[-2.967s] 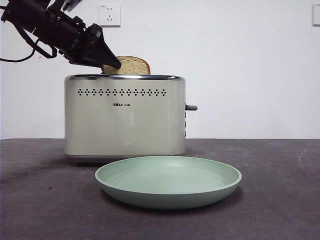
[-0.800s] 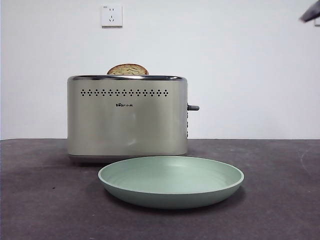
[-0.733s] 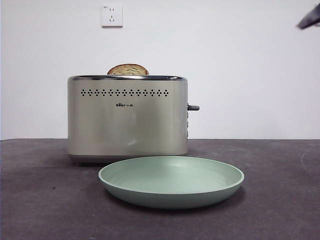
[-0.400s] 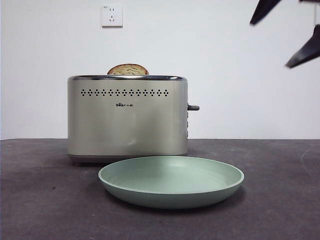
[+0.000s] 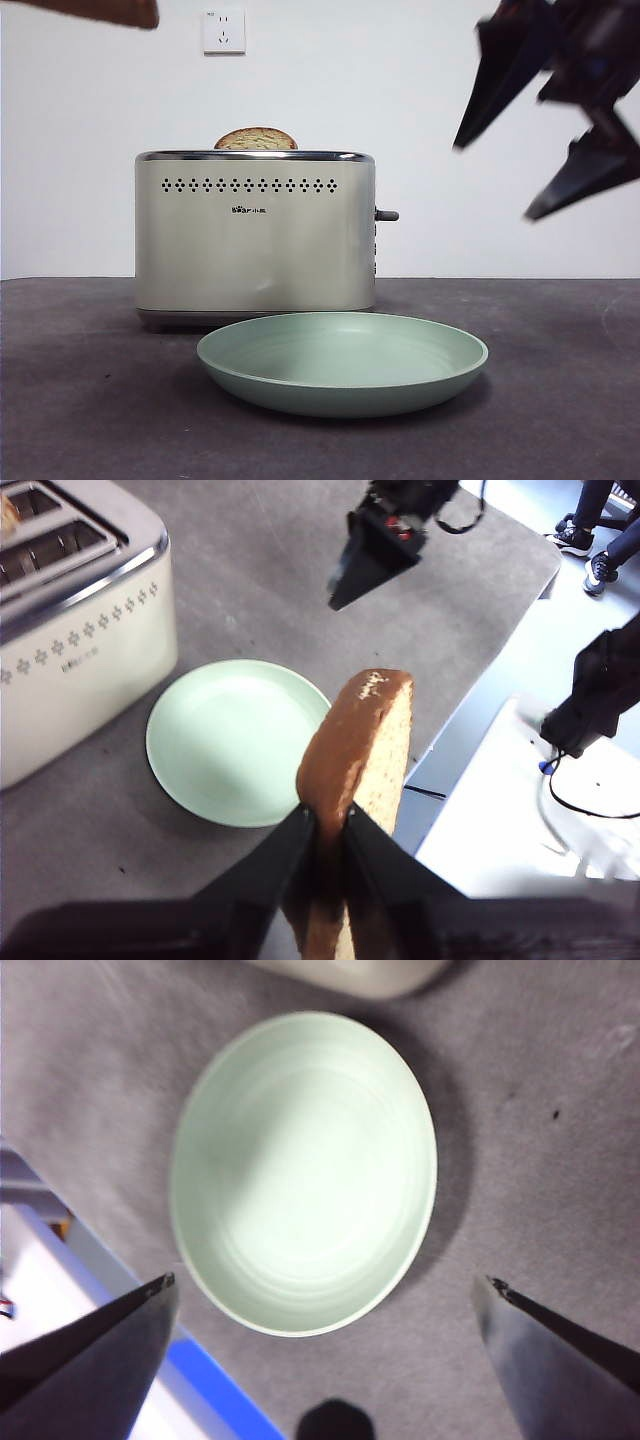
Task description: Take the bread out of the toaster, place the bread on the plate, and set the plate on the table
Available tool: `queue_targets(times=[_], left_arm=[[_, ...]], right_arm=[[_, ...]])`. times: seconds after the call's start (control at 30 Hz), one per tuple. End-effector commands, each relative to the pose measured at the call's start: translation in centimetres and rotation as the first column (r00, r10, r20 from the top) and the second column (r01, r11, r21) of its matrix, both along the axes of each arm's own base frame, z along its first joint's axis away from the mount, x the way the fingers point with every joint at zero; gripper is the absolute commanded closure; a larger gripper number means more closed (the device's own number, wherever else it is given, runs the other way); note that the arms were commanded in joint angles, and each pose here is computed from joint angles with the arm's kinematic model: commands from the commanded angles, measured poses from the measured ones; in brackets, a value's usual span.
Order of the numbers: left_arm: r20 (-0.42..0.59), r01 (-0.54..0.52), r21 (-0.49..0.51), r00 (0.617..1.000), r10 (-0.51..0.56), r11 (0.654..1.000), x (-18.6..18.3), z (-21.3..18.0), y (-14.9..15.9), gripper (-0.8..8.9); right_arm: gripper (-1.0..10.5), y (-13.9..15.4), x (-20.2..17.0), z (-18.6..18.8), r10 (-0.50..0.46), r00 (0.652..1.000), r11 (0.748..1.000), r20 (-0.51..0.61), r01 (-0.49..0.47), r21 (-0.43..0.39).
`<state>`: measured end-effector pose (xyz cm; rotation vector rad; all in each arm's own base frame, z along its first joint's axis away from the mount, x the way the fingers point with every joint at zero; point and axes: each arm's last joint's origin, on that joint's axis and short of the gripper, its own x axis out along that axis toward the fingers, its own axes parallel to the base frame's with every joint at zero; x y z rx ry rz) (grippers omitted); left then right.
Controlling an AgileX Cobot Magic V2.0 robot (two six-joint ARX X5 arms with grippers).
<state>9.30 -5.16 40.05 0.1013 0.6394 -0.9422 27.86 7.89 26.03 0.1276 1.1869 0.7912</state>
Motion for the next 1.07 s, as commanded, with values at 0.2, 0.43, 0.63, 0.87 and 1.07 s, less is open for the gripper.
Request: queue_targets(times=[0.2, 0.43, 0.63, 0.87, 1.07], left_arm=[[0.025, 0.000, -0.025, 1.000, 0.001, 1.000, -1.1, -0.1, 0.4, 8.20], [0.024, -0.001, -0.024, 1.000, 0.002, 1.000, -1.1, -0.1, 0.4, 8.21], [0.024, -0.001, -0.024, 1.000, 0.002, 1.000, -1.1, -0.1, 0.4, 8.21], [0.027, -0.001, -0.026, 1.000, 0.001, 1.000, -1.1, -0.1, 0.4, 8.21], [0.026, -0.001, -0.027, 1.000, 0.002, 1.000, -1.1, -0.1, 0.4, 8.21]], right_arm=[[5.5, 2.3, 2.3, -5.4, 0.040, 0.990, 0.996, -0.137, -0.049, -0.068], [6.3, 3.6, 3.3, -9.2, 0.055, 0.975, 0.991, -0.213, -0.080, -0.107], [7.1, 4.2, 3.7, -10.1, 0.069, 0.976, 0.990, -0.208, -0.092, -0.106], [8.7, 4.4, 4.1, -10.2, 0.061, 0.983, 0.992, -0.171, -0.078, -0.095], [9.6, 4.5, 4.3, -10.1, 0.054, 0.987, 0.994, -0.151, -0.068, -0.089]])
